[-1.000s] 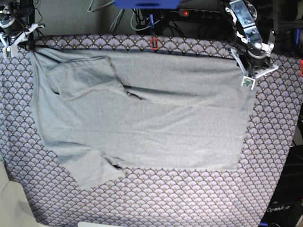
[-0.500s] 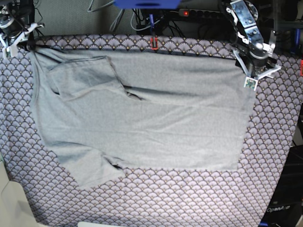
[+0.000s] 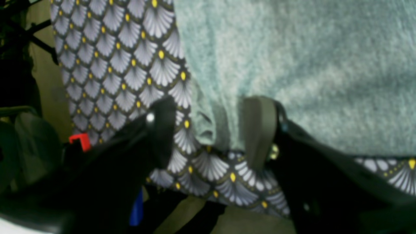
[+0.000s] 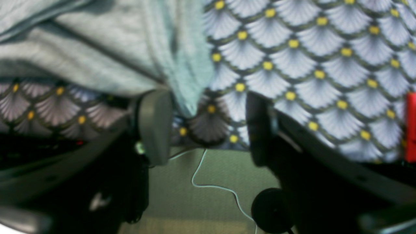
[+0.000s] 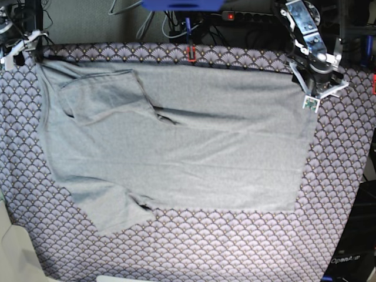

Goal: Fold the T-shirt properly

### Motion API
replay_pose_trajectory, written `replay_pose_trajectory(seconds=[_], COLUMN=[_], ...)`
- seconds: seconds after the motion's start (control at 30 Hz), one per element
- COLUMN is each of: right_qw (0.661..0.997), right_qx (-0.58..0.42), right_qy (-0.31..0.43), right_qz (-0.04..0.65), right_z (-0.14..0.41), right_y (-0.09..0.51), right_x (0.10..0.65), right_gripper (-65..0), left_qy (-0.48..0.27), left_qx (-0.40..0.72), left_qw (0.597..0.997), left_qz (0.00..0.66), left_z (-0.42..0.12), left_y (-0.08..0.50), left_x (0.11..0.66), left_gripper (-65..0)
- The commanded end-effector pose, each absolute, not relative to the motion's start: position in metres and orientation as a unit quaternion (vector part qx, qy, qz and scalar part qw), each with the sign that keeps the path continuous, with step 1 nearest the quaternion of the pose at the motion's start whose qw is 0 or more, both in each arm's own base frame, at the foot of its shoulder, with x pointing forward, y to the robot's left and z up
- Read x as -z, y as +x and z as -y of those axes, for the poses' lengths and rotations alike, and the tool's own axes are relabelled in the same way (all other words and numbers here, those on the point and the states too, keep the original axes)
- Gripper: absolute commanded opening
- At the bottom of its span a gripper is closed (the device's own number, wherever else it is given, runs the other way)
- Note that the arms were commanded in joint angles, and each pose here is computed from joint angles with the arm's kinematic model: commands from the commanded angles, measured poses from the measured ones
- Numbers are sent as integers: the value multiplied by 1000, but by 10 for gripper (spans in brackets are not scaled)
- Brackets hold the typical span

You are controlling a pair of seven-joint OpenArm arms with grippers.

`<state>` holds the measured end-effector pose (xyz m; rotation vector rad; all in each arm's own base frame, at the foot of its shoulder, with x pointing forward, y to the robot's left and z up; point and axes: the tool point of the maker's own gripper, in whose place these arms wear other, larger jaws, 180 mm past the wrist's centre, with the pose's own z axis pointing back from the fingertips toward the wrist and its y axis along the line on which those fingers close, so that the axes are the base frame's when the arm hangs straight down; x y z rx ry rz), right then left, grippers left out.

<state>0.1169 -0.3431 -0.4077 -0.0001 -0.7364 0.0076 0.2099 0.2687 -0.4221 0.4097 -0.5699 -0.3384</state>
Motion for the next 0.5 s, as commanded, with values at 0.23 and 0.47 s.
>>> replay_pose_trajectory(seconds=[0.23, 0.47], right_qw=[919, 917], right_qx=[18, 19], right_qy=[-35, -42], right_qz=[393, 396], right_z=[371, 376], right_y=[120, 121], right_x=[384, 380], right_gripper=[-250, -250], left_qy=[192, 208], left_qx=[163, 156], left_qw=[925, 913], left_qz=[285, 316], left_z=[-262, -260], left_y=[212, 223], left_x=[420, 396], left_gripper=[-313, -313])
